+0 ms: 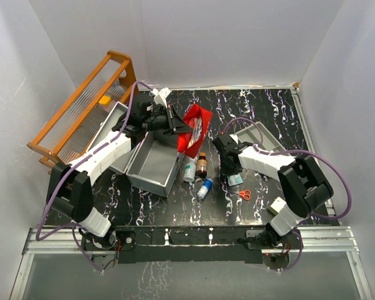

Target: Organize the medicine kit

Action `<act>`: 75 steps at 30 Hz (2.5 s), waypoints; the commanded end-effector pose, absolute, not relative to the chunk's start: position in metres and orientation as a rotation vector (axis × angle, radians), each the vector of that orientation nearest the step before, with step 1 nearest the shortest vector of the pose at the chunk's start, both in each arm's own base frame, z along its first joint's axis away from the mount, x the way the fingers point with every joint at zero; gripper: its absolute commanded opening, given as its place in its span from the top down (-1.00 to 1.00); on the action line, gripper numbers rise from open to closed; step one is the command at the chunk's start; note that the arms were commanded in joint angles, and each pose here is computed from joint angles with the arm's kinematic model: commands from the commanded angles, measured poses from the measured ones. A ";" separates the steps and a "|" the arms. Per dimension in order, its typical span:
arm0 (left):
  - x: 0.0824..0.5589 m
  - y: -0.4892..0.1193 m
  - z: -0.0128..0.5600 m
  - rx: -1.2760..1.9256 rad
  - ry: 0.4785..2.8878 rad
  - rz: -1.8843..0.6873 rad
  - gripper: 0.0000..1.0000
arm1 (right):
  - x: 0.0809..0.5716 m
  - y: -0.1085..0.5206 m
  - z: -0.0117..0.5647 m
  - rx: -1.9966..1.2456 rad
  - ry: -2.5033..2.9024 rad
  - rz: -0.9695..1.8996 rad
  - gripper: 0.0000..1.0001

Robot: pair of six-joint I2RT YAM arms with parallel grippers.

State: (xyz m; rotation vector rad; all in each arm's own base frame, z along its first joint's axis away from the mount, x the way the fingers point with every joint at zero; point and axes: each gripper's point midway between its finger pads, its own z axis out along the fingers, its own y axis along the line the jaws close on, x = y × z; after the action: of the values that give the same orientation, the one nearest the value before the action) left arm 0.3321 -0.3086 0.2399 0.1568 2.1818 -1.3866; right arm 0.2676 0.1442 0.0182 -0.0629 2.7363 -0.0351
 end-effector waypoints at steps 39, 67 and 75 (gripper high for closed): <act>0.318 -0.328 0.248 0.130 2.136 -1.601 1.00 | 0.265 0.161 0.143 0.431 2.314 0.479 1.00; 0.356 -0.388 0.177 -0.157 2.306 -1.184 1.00 | 0.268 0.161 0.304 0.185 2.016 0.601 1.00; 0.353 -0.395 0.167 -0.167 2.332 -1.237 1.00 | 0.291 0.181 0.311 0.131 1.961 0.643 1.00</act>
State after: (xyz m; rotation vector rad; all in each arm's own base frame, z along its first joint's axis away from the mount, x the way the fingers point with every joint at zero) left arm 0.3485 -0.3850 0.1459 -0.1759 2.3828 -1.1621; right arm 0.2742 0.1704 0.2772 0.1775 2.0872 0.5907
